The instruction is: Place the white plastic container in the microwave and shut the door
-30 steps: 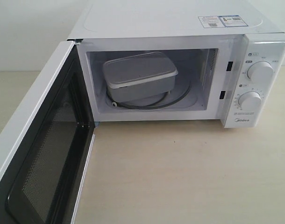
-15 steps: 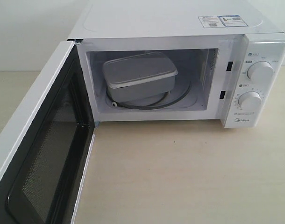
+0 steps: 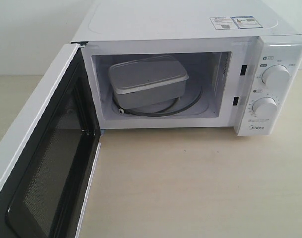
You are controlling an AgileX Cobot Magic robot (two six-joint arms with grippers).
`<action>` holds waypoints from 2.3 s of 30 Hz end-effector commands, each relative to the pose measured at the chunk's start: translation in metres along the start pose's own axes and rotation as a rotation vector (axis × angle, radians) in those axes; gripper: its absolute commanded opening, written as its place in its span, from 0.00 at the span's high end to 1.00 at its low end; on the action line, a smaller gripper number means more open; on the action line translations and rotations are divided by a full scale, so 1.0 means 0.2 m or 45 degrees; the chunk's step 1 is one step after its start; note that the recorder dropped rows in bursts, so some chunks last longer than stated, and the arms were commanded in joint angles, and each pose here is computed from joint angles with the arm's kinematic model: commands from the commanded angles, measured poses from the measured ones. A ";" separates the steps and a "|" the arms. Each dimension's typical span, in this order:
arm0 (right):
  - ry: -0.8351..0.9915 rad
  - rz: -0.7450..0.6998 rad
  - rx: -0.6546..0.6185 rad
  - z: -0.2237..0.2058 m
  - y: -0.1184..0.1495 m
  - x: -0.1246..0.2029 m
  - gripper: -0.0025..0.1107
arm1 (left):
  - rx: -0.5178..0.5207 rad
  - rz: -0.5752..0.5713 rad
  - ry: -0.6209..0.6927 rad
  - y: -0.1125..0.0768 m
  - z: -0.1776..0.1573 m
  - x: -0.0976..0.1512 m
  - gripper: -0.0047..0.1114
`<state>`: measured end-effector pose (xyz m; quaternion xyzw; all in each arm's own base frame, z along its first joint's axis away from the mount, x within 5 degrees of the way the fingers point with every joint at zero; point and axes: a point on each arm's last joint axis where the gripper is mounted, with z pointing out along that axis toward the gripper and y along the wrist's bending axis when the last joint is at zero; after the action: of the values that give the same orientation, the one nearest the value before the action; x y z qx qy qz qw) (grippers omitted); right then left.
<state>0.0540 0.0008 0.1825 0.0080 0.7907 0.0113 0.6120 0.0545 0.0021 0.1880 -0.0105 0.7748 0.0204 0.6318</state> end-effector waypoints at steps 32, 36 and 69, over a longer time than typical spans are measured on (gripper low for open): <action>0.031 0.060 0.038 0.00 -0.01 0.01 0.98 | -0.005 -0.004 0.003 0.00 0.00 0.01 0.93; 0.031 0.060 0.038 0.00 -0.01 0.01 0.98 | -0.005 -0.004 0.003 0.00 0.00 0.01 0.93; 0.032 0.059 0.038 0.00 -0.01 0.01 0.98 | 0.118 -0.338 -0.115 -0.03 -0.36 -0.54 0.93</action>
<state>0.0532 -0.0015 0.1797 0.0371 0.7998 0.0177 0.5989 0.0188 -0.0040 0.2912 -0.0738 0.7344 -0.0668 0.6714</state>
